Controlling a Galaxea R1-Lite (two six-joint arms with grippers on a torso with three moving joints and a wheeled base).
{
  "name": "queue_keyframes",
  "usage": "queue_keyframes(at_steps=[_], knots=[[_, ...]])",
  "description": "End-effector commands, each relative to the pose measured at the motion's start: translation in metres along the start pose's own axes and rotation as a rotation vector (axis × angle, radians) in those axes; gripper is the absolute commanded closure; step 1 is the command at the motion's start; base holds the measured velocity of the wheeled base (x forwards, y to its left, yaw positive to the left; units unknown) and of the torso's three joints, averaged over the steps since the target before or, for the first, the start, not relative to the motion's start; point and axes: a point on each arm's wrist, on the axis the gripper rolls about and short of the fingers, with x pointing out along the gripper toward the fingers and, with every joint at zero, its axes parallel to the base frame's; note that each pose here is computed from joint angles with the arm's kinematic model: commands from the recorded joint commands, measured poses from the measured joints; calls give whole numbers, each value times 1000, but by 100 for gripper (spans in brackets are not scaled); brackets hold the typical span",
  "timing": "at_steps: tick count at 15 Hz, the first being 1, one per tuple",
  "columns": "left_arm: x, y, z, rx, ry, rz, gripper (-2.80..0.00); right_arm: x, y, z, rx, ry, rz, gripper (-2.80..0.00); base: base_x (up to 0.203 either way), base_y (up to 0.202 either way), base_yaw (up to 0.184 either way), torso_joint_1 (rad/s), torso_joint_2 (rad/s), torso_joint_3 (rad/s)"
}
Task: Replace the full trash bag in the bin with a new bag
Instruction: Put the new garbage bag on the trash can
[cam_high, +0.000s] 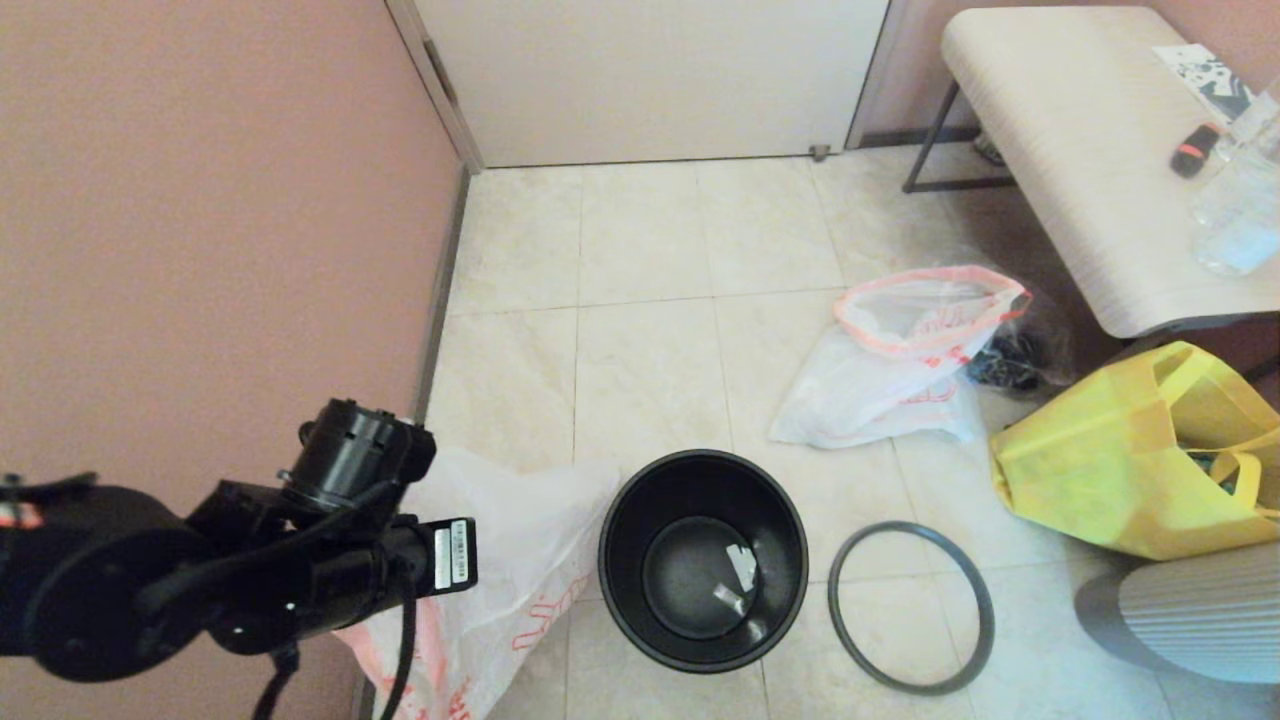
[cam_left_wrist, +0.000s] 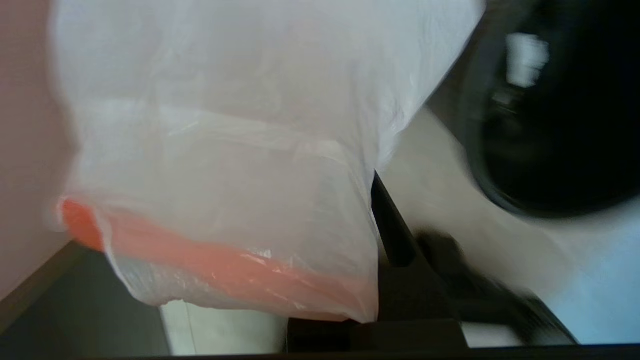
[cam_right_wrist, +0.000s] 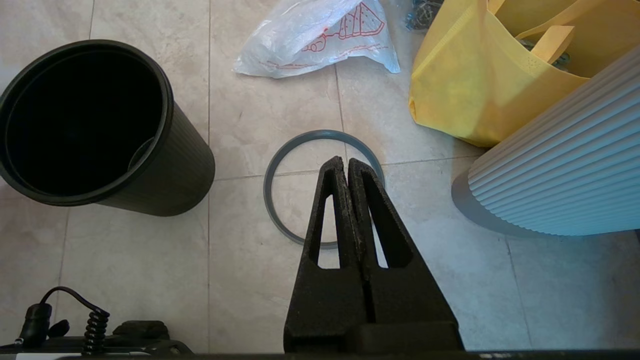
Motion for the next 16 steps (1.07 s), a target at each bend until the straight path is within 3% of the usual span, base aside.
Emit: queue_keyframes(at_steps=[1, 4, 7, 12, 13, 16], knots=[[-66, 10, 6, 23, 38, -26, 0, 0, 0, 0, 0, 2, 0, 0, 0, 0, 0, 0, 0, 0], [-142, 16, 19, 25, 28, -124, 0, 0, 0, 0, 0, 2, 0, 0, 0, 0, 0, 0, 0, 0], [-193, 31, 28, 36, 6, -199, 0, 0, 0, 0, 0, 2, 1, 0, 0, 0, 0, 0, 0, 0], [-211, 24, 23, 125, 30, -305, 0, 0, 0, 0, 0, 2, 0, 0, 0, 0, 0, 0, 0, 0], [-213, 19, 20, 170, 73, -338, 0, 0, 0, 0, 0, 2, 0, 0, 0, 0, 0, 0, 0, 0], [-219, 5, 27, 216, 185, -445, 0, 0, 0, 0, 0, 2, 0, 0, 0, 0, 0, 0, 0, 0]])
